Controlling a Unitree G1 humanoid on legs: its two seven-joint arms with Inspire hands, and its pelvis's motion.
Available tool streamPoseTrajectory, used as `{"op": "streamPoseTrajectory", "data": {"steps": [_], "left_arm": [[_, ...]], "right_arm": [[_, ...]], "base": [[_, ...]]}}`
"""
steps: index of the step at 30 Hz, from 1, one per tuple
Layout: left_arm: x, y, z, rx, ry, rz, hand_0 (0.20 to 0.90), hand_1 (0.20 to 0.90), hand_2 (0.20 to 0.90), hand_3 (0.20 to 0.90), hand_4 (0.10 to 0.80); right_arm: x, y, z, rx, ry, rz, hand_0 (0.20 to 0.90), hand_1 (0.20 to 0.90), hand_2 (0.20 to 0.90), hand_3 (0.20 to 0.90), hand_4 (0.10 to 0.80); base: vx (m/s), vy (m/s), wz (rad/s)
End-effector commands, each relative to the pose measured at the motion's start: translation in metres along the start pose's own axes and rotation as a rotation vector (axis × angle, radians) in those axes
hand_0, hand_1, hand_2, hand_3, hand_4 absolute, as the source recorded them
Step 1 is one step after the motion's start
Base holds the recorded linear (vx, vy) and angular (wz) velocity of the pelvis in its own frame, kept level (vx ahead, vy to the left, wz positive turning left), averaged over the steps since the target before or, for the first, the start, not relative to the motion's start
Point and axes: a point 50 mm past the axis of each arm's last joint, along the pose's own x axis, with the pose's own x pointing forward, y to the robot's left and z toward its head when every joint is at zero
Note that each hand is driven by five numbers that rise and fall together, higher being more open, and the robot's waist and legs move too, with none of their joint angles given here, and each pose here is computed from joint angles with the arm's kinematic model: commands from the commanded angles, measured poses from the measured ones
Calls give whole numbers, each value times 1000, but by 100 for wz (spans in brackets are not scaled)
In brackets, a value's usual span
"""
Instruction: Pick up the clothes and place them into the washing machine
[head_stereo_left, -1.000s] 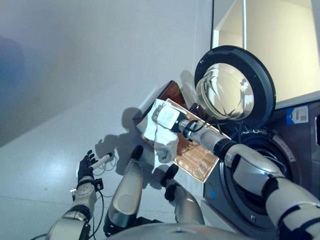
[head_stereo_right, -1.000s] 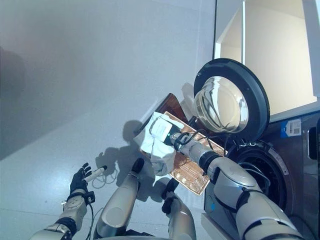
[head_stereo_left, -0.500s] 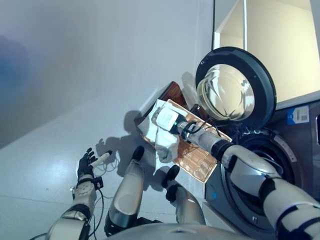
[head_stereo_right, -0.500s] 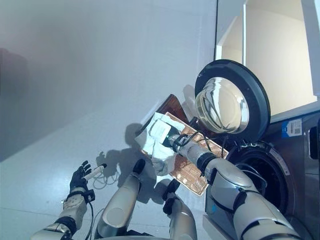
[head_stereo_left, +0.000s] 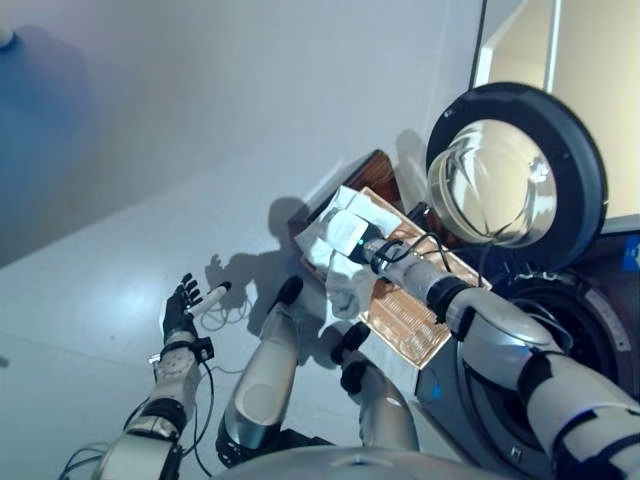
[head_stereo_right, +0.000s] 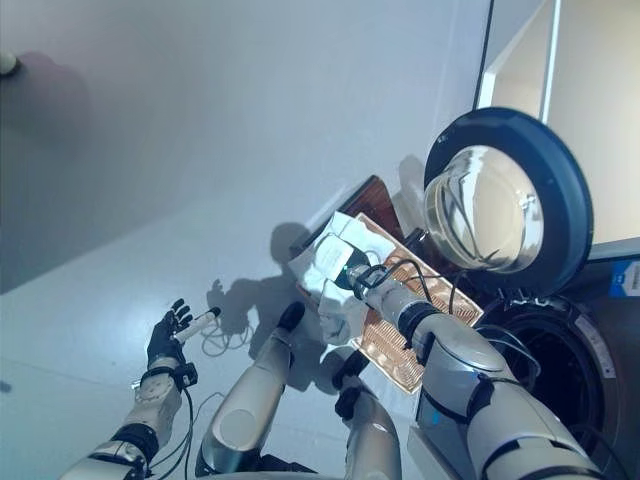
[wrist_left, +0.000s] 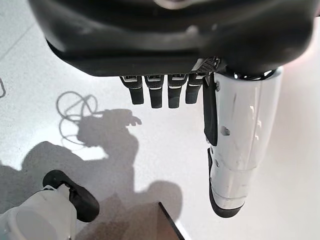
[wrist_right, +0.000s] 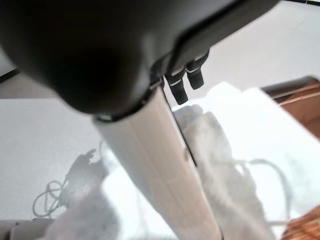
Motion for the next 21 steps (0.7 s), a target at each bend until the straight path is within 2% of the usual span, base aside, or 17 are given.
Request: {"op": "streamPoseTrajectory", "data": {"steps": [1,9,21], "left_arm": [[-2,12,10,-16,-85,29,900,900,900,900,800],[-6,-2,24,-59,-168,-33,900,900,900,900,800],[-12,-19,35,-94,-229,-110,900,900,900,900,800]], "right_arm": [[4,-31,-44,-10,138,-129,900,900,900,900,800],[-7,-27,-85,-1,288,-122,900,900,900,900,800],[-24,-21,-121,0,410,-110,900,900,900,900,800]], "base": [[-28,-13,19],[-8,-18,18],[-23,-4,10]]}}
